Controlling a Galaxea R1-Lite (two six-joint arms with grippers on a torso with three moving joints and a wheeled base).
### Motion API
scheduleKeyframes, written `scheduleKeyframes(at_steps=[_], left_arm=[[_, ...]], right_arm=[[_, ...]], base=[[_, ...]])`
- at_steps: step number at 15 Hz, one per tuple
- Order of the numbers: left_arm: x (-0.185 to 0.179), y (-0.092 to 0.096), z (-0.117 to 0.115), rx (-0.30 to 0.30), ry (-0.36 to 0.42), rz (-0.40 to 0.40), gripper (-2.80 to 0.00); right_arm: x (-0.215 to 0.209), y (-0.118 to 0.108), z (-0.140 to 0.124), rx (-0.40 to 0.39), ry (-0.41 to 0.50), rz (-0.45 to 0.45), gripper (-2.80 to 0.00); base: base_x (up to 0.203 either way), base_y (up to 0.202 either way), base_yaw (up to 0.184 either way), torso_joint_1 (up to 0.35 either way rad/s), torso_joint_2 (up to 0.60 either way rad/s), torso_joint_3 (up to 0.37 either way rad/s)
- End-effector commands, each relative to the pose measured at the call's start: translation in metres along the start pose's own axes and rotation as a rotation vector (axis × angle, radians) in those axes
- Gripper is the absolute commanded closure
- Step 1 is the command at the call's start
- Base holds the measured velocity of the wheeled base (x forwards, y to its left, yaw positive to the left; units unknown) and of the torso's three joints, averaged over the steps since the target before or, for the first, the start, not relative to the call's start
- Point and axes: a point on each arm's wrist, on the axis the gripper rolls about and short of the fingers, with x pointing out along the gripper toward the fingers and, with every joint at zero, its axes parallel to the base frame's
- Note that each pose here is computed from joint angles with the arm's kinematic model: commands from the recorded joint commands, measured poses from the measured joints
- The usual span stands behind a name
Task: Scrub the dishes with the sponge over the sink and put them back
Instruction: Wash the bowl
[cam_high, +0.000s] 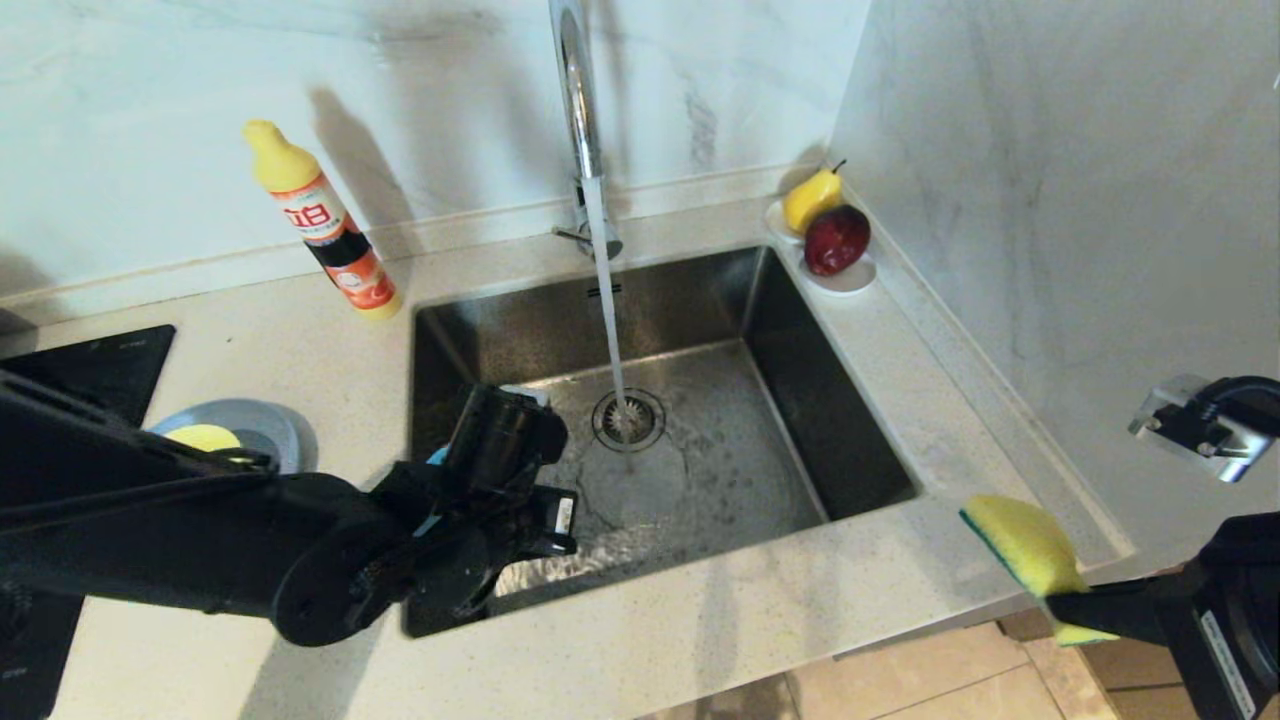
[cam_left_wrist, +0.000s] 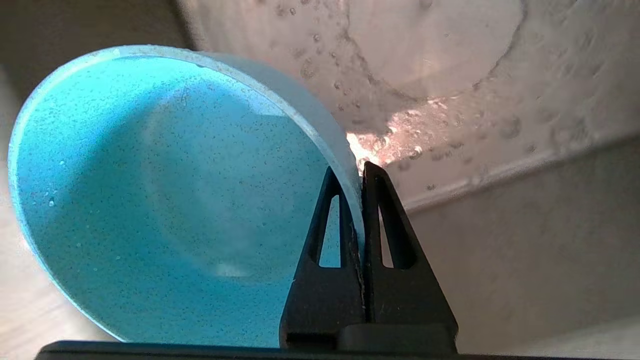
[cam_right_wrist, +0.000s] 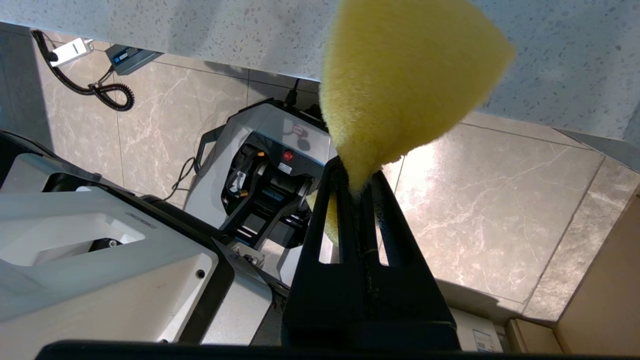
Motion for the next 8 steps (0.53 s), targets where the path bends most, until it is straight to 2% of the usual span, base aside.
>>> scheduleKeyframes(at_steps=[1, 4, 8], left_arm=[[-0.025, 0.012, 0.004, 0.006, -0.045, -0.009, 0.0], [-0.041, 0.019, 0.012, 0.028, -0.091, -0.02, 0.0], [-0.059, 0.026, 0.029, -0.003, -0.147, -0.03, 0.0]], right_arm=[[0.0, 0.0, 0.0, 0.0, 0.002, 0.0, 0.0], [-0.002, 0.0, -0.001, -0.001, -0.003, 0.001, 0.0], [-0.003, 0.0, -0.001, -0.003, -0.005, 0.001, 0.0]], base=[[0.0, 0.0, 0.0, 0.0, 0.0, 0.0], [0.0, 0.0, 0.0, 0.0, 0.0, 0.0], [0.0, 0.0, 0.0, 0.0, 0.0, 0.0]])
